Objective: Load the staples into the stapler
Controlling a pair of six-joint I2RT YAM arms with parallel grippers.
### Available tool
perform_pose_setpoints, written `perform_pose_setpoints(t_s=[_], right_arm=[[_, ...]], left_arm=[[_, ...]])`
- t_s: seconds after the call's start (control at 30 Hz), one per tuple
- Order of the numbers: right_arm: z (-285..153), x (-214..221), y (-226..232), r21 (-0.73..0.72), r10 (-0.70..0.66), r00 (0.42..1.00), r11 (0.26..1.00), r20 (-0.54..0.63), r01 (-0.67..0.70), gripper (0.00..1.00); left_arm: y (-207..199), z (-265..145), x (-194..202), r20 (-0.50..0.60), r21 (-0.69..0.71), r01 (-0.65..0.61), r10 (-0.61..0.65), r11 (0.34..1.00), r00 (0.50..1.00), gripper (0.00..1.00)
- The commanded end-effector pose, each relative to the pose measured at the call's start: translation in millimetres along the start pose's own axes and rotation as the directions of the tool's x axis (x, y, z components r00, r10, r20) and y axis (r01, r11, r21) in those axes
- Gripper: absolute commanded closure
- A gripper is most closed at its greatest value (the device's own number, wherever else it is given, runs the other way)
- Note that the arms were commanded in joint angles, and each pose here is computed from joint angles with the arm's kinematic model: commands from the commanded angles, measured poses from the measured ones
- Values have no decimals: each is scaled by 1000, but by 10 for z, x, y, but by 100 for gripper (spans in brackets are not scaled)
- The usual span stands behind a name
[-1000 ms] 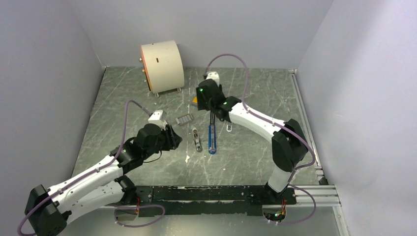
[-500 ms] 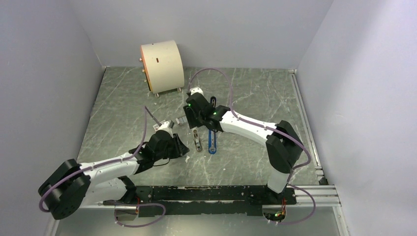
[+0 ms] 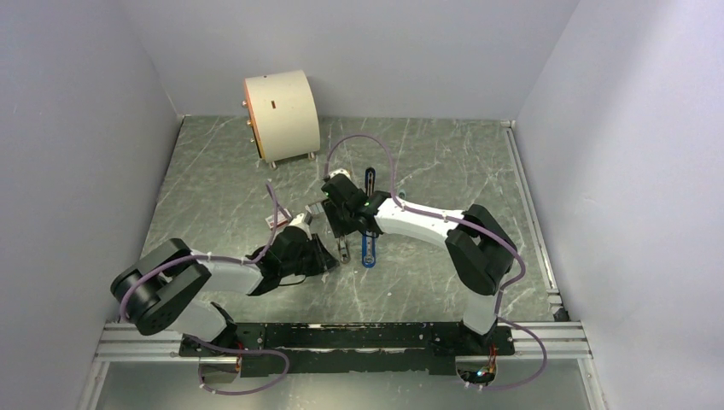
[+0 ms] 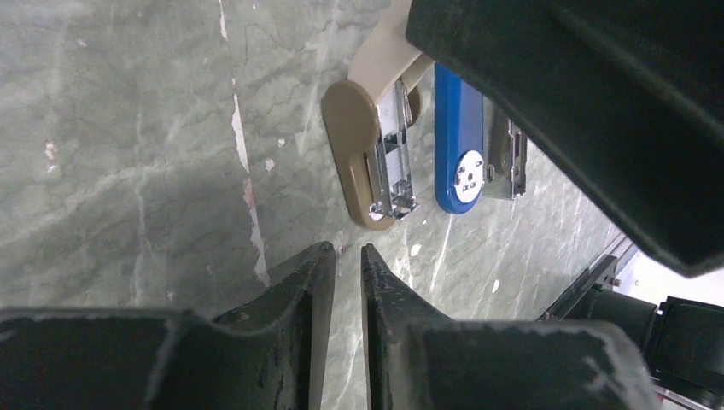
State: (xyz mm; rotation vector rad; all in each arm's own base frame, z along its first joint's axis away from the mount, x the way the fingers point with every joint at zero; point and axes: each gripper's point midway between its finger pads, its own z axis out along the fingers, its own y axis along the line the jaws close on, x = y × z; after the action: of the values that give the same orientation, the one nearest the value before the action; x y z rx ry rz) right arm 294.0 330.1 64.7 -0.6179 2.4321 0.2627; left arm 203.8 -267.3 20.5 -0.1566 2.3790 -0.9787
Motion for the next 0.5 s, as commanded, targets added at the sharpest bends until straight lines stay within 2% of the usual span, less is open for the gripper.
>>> perform_pose_setpoints(t_s=[0.0, 0.33, 0.47], right_arm=[[36, -19, 18, -5, 6, 1000, 1000, 22, -5, 51], [30, -68, -1, 7, 10, 999, 1000, 44, -10, 53], [27, -91, -15, 17, 10, 999, 1000, 49, -11, 53]], left_arm=[[-111, 76, -68, 25, 53, 37, -38, 998, 999, 78], [26, 111, -33, 12, 23, 76, -77, 997, 997, 77], [89, 138, -16, 5, -6, 78, -78, 997, 997, 80]])
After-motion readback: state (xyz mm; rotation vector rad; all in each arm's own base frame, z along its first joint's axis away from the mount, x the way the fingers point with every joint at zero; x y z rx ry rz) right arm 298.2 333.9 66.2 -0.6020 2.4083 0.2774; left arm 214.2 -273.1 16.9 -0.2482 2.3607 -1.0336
